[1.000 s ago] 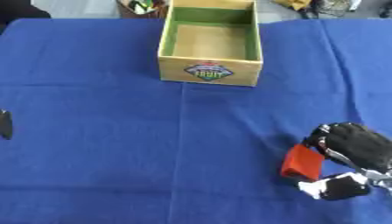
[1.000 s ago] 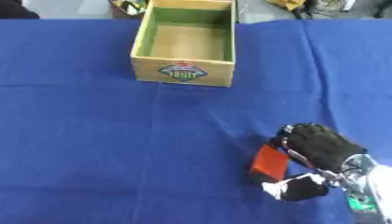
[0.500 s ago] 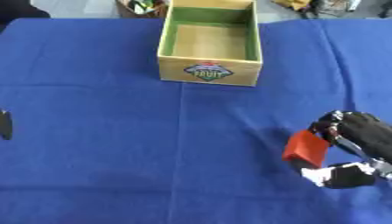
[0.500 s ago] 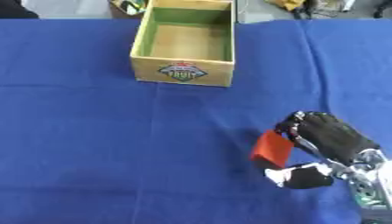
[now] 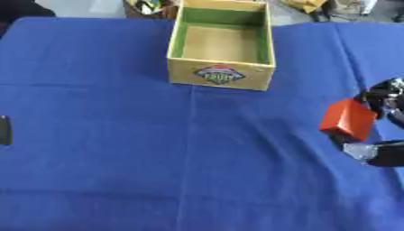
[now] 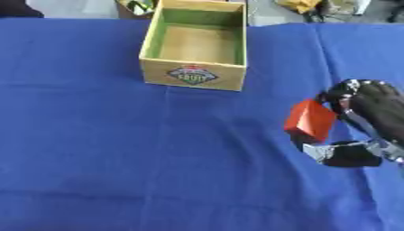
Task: Pick up objects on the table and place them in the box.
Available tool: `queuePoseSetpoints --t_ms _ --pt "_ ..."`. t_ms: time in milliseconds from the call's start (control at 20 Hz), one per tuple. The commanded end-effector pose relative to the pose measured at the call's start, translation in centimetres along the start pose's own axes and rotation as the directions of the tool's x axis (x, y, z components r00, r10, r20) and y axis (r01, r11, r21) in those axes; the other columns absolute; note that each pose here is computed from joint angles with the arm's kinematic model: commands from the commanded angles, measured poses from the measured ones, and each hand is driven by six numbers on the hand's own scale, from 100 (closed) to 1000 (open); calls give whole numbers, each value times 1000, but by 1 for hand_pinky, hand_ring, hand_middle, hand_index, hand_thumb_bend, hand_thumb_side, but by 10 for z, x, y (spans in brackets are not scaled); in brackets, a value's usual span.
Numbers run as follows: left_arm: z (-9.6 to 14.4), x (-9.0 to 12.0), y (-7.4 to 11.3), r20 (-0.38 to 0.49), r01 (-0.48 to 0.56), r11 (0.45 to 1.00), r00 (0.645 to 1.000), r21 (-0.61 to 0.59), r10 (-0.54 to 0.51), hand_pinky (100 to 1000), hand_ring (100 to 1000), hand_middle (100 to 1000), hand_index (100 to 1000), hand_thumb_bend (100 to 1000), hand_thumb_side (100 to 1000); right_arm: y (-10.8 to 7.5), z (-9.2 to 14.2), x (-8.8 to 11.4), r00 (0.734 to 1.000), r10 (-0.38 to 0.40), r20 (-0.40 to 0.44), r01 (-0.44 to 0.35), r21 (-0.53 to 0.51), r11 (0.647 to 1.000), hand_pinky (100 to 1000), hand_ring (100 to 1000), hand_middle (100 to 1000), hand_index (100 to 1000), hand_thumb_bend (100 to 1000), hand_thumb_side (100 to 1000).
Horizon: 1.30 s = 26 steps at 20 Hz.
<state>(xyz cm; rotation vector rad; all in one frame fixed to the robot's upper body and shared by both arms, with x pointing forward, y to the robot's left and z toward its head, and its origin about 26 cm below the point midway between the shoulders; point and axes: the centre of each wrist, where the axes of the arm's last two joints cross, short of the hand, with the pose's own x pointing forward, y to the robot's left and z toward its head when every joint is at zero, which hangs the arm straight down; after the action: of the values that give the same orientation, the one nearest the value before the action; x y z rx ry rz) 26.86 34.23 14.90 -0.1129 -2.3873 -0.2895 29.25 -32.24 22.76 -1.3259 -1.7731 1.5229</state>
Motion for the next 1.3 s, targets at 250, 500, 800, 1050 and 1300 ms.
queuePoseSetpoints --t_ms 250,500,800,1050,1300 --pt "-7 6 0 26 16 998 1000 -53 -15 233 313 426 729 100 1000 -60 -4 -25 999 47 -6 -48 -107 993 379 429 247 174 100 386" --pt "-9 6 -2 37 16 997 999 -71 -14 231 311 426 728 100 1000 -90 -8 -33 998 3 -60 -14 -193 981 371 418 236 168 100 365" --pt "-11 6 -3 50 24 996 999 -89 -19 229 309 425 727 100 1000 -103 -16 -59 990 -80 -118 42 -291 956 361 400 222 164 100 319" --pt "-13 7 -2 69 36 994 997 -101 -29 226 307 425 727 100 1000 -102 -20 -88 979 -126 -159 57 -383 922 348 382 205 160 100 271" --pt "-12 7 -2 81 50 993 996 -103 -42 222 304 424 727 100 1000 -100 -20 -108 969 -174 -177 85 -425 901 349 366 187 154 100 208"
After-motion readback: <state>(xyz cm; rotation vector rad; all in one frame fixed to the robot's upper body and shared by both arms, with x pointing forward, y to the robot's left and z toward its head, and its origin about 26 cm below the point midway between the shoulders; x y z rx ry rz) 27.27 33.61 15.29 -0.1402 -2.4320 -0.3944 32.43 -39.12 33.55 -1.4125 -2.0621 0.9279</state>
